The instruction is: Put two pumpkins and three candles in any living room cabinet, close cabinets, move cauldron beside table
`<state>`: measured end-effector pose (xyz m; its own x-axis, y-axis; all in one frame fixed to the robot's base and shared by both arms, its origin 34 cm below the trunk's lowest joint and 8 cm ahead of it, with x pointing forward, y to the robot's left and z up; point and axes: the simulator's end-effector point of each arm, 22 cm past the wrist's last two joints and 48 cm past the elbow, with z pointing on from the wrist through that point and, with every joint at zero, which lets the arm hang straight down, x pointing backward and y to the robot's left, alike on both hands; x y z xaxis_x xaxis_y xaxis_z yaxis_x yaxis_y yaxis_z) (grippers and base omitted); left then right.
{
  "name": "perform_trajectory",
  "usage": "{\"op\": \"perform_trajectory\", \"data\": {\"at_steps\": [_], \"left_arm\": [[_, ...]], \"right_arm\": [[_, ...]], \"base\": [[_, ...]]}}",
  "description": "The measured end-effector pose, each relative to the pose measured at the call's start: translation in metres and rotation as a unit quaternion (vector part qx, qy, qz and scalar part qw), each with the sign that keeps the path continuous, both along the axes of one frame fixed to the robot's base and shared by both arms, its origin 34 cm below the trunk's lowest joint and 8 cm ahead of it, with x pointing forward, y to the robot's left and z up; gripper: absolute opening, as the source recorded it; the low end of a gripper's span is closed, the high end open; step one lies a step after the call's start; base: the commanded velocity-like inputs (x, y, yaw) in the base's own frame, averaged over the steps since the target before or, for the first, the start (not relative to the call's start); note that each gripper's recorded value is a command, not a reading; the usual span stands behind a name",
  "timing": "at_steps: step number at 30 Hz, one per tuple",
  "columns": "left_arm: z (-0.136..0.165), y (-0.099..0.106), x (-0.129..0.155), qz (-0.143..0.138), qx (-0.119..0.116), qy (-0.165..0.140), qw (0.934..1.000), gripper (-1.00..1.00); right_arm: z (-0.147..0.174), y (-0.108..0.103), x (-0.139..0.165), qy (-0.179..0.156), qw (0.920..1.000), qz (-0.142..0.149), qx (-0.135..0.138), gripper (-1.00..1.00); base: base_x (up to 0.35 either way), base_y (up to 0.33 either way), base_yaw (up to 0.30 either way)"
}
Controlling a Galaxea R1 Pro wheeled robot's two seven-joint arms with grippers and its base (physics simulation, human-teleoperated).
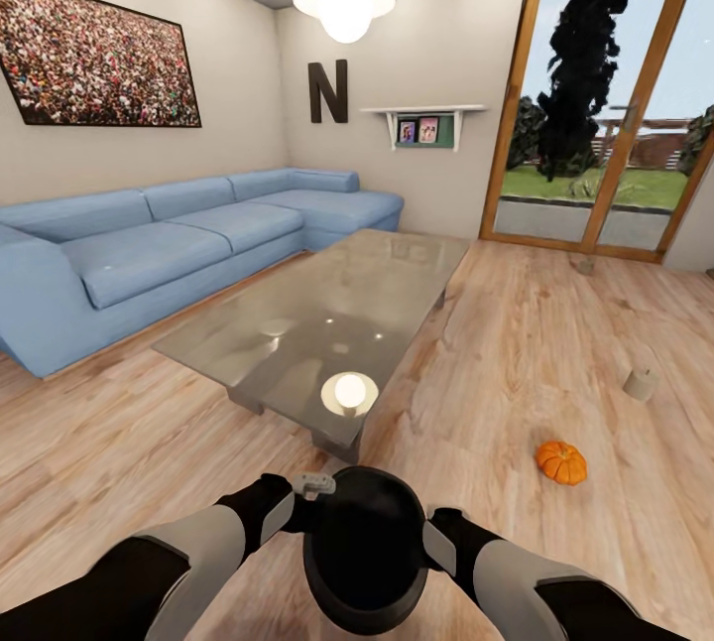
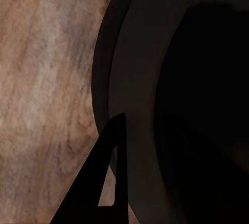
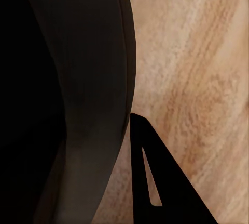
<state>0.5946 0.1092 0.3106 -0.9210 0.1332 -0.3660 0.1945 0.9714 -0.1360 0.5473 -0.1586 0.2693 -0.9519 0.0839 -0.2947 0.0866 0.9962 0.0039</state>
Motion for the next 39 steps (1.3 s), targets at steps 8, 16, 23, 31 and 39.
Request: {"op": "perform_trajectory", "data": {"at_steps": [8,16,23,31,39], "left_arm": [[-0.007,0.000,-0.002,-0.001,0.000,0.005,1.0000,-1.00],[-0.015,0.000,-0.006,-0.001,0.000,0.013,0.9999,-1.00],[-0.024,0.000,-0.009,-0.001,0.000,0.020,0.9998,-1.00],[-0.029,-0.001,-0.005,0.000,-0.003,0.013,0.9999,-1.00],[-0.039,-0.001,-0.009,-0.003,-0.002,0.019,0.9998,-1.00]], "right_arm": [[-0.006,0.000,-0.003,0.005,1.0000,0.000,0.000,-1.00],[-0.014,0.000,-0.007,0.013,0.9999,0.000,0.000,-1.00],[-0.022,0.000,-0.011,0.021,0.9998,-0.001,0.000,-1.00],[-0.026,-0.002,-0.006,0.013,0.9999,-0.001,-0.004,-1.00],[-0.036,-0.001,-0.012,0.020,0.9998,-0.003,-0.002,-1.00]], "base": [[0.003,0.000,0.000],[0.000,0.000,0.000],[0.000,0.000,0.000],[0.000,0.000,0.000],[0.000,0.000,0.000]]}}
